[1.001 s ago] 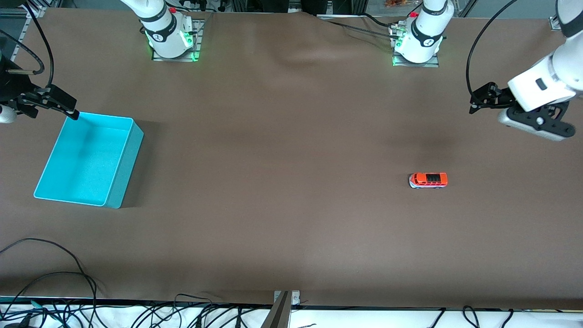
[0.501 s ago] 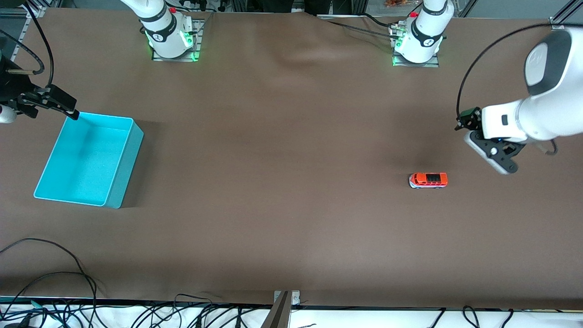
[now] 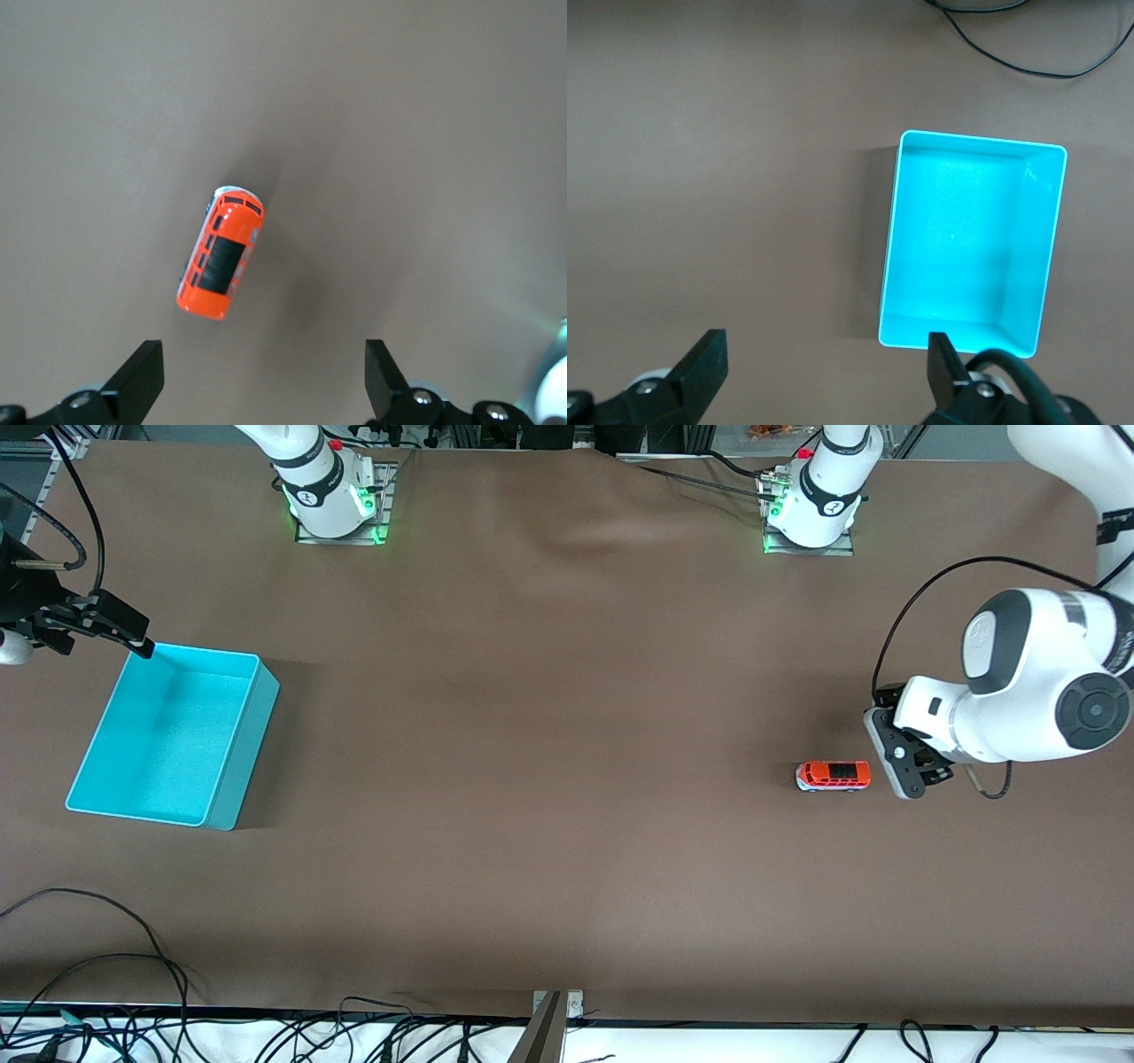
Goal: Wind up bus and store in blue box
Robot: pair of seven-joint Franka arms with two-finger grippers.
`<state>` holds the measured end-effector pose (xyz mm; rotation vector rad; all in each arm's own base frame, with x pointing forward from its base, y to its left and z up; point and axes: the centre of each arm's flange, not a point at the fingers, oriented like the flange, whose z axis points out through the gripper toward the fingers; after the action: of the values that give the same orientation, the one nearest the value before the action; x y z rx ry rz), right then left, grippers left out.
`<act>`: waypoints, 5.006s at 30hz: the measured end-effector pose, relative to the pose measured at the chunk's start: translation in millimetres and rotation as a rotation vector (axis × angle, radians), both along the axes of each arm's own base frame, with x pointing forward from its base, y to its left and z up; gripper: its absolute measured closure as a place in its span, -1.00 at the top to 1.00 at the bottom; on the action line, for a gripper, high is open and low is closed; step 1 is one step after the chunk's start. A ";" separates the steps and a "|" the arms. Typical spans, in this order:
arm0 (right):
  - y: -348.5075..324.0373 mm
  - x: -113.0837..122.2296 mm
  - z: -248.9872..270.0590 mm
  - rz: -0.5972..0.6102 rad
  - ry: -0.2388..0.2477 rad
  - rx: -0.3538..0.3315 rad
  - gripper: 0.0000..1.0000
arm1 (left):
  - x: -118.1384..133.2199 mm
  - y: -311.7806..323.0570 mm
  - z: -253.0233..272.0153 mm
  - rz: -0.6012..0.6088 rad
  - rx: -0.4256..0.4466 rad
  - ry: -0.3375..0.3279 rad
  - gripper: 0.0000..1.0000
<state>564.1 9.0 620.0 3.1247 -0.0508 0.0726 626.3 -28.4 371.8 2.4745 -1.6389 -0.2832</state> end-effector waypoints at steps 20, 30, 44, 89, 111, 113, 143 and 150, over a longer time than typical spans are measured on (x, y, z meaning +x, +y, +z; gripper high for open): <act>0.1 0.0 0.0 0.000 0.000 0.000 1.00 | -29.7 0.2 -96.2 -0.283 -0.035 -0.128 1.00; 0.1 0.0 0.0 0.000 0.000 0.000 1.00 | -34.8 -2.7 -127.4 -0.359 -0.001 -0.195 1.00; 0.3 0.0 0.0 0.000 0.000 0.000 1.00 | -31.6 -5.5 -179.9 -0.424 -0.005 -0.248 1.00; 0.3 0.0 0.0 0.000 0.000 0.000 1.00 | -44.5 19.1 -192.1 -0.402 -0.007 -0.238 0.07; 0.3 0.0 0.0 0.000 0.000 0.000 1.00 | -63.0 167.1 -192.2 -0.397 -0.009 -0.236 0.07; 0.2 0.0 0.0 0.000 0.000 0.000 1.00 | -65.3 176.6 -192.2 -0.402 -0.010 -0.237 0.07; 0.2 0.0 0.0 0.000 0.000 0.000 1.00 | -75.4 230.1 -192.2 -0.425 -0.009 -0.246 0.07; 0.2 0.0 0.0 0.000 0.000 0.000 1.00 | -75.4 230.3 -192.2 -0.426 -0.010 -0.246 0.07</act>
<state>564.1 9.3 620.0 3.1248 -0.0501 0.0726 550.9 201.9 179.6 2.2004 -2.2569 -0.0162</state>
